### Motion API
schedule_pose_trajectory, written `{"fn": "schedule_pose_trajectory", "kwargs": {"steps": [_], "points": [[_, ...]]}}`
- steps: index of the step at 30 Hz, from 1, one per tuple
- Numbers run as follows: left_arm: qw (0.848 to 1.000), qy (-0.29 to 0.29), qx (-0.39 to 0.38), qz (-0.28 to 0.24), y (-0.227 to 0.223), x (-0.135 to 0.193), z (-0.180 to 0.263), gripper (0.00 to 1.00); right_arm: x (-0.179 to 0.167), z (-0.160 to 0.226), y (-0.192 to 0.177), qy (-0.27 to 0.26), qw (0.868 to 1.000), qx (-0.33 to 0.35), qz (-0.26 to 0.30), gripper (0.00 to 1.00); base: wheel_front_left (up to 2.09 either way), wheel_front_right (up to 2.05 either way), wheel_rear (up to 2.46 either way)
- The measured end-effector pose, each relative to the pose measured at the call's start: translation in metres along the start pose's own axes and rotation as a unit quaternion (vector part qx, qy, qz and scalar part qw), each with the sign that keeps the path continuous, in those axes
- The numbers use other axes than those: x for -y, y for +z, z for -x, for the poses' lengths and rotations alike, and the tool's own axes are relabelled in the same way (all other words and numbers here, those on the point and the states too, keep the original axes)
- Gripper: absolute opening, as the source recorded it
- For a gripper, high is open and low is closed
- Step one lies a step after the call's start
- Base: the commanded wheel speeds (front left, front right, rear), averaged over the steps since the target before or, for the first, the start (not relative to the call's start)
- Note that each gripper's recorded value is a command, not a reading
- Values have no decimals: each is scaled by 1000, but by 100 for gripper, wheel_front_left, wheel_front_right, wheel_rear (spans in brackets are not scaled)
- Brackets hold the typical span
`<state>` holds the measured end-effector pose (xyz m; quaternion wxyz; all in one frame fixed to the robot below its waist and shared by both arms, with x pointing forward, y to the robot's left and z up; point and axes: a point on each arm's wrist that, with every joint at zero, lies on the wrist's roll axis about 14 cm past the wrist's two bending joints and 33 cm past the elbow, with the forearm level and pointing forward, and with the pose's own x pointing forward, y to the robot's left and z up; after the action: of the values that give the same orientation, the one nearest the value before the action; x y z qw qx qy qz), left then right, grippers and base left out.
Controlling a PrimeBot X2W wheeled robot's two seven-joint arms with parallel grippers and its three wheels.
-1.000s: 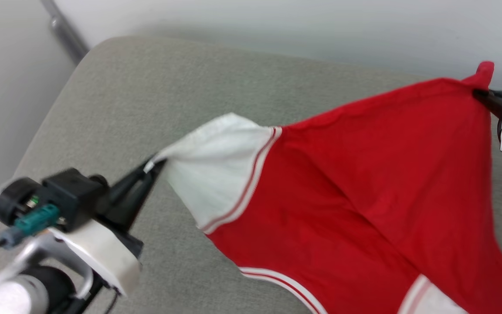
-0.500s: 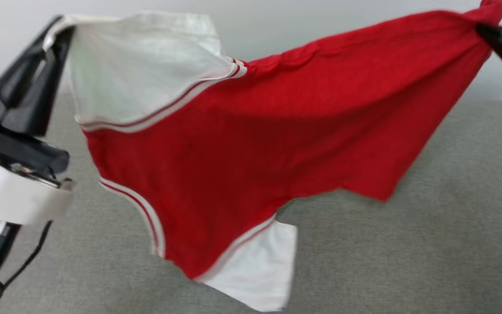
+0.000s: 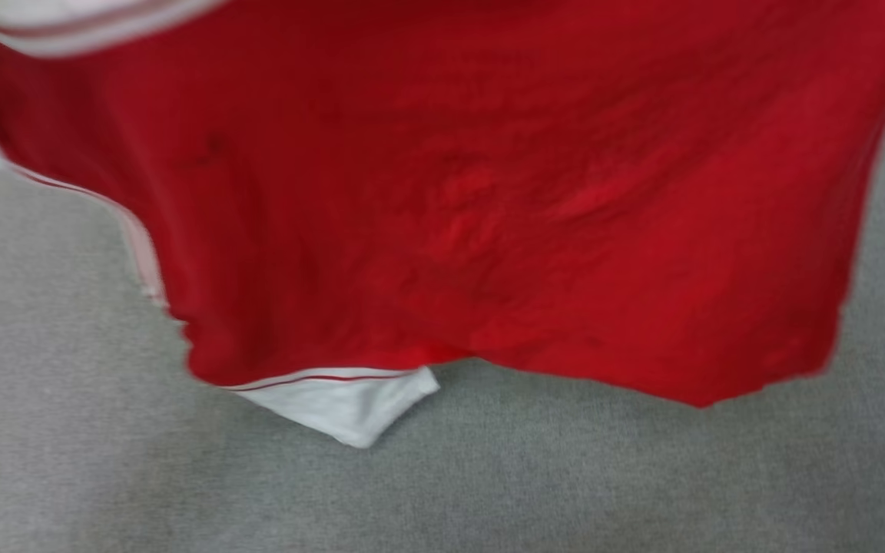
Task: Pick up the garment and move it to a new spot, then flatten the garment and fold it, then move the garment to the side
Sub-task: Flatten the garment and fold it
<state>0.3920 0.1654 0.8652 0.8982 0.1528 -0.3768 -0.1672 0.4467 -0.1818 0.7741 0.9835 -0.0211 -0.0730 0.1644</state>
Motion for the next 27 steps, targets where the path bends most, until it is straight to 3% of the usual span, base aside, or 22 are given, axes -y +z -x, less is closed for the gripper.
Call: {"fn": "schedule_pose_trajectory", "kwargs": {"steps": [9, 22, 27], "points": [[1000, -10, 13, -20, -45, -20, -51, 0, 20, -45, -16, -15, 999, 17, 22, 0, 0, 0, 0], [1000, 9, -12, -18, -181, -35, -122, 0, 50, -164, -95, -34, 998, 15, 58, 0, 0, 0, 0], [999, 31, 10, -10, -214, -44, -141, 0, 62, -206, -117, -51, 996, 46, 59, 0, 0, 0, 0]]}}
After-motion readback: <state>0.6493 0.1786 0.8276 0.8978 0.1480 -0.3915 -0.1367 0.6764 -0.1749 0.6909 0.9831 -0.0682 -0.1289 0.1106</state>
